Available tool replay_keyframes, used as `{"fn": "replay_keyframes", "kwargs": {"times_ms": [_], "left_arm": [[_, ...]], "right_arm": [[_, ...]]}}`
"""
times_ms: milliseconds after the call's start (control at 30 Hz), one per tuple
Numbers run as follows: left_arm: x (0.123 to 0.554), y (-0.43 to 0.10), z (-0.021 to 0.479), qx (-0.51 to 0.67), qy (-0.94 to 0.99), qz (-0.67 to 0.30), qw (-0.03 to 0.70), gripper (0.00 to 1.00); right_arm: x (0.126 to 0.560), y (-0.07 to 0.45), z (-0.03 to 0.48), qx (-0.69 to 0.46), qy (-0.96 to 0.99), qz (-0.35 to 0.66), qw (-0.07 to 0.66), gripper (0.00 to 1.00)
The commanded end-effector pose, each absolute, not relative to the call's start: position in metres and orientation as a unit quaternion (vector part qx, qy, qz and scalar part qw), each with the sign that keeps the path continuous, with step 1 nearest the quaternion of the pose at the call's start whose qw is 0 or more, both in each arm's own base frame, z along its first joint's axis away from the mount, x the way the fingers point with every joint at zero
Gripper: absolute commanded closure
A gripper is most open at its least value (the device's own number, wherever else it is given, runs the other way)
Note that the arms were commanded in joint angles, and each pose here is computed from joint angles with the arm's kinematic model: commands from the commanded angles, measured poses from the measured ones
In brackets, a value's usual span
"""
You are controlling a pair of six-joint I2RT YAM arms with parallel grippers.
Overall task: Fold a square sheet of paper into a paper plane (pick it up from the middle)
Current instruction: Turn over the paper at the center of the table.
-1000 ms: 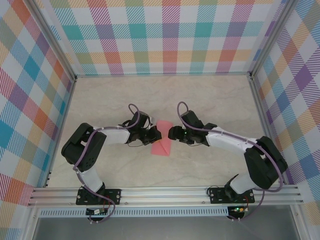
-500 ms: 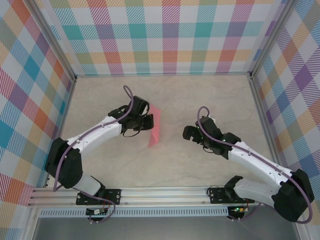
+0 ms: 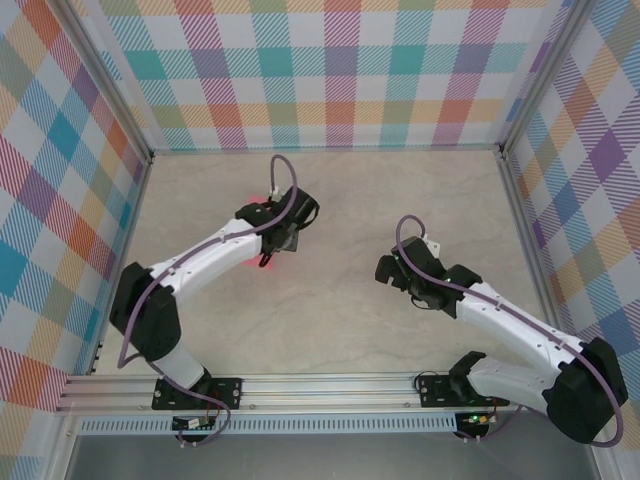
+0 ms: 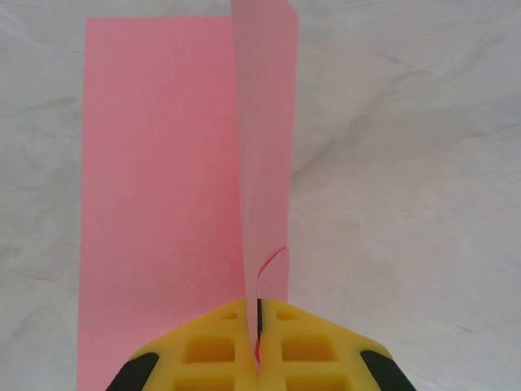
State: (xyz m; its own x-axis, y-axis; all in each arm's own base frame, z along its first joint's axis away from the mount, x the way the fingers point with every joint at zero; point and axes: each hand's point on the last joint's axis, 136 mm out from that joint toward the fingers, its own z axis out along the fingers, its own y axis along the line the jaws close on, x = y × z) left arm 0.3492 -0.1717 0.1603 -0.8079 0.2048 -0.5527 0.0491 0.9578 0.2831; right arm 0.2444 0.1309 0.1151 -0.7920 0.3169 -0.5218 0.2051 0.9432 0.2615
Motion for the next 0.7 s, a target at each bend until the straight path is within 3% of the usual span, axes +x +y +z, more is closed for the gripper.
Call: {"fn": "replay_keyframes", "kwargs": {"times_ms": [0, 233, 667], "left_arm": [[0.359, -0.151, 0.154, 0.085, 0.915, 0.255, 0.302, 1.0], [0.376, -0.164, 0.105, 0.108, 0.905, 0.31, 0.271, 1.0], [0.352, -0.226, 0.031, 0.131, 0.945, 0.212, 0.211, 0.96]], "right_arm": [[0.241, 0.121, 0.111, 0.156, 0.945, 0.074, 0.279, 0.0], [0.239, 0.117, 0.109, 0.164, 0.947, 0.073, 0.266, 0.0], [0.237, 0.11, 0.104, 0.183, 0.947, 0.067, 0.257, 0.0]]}}
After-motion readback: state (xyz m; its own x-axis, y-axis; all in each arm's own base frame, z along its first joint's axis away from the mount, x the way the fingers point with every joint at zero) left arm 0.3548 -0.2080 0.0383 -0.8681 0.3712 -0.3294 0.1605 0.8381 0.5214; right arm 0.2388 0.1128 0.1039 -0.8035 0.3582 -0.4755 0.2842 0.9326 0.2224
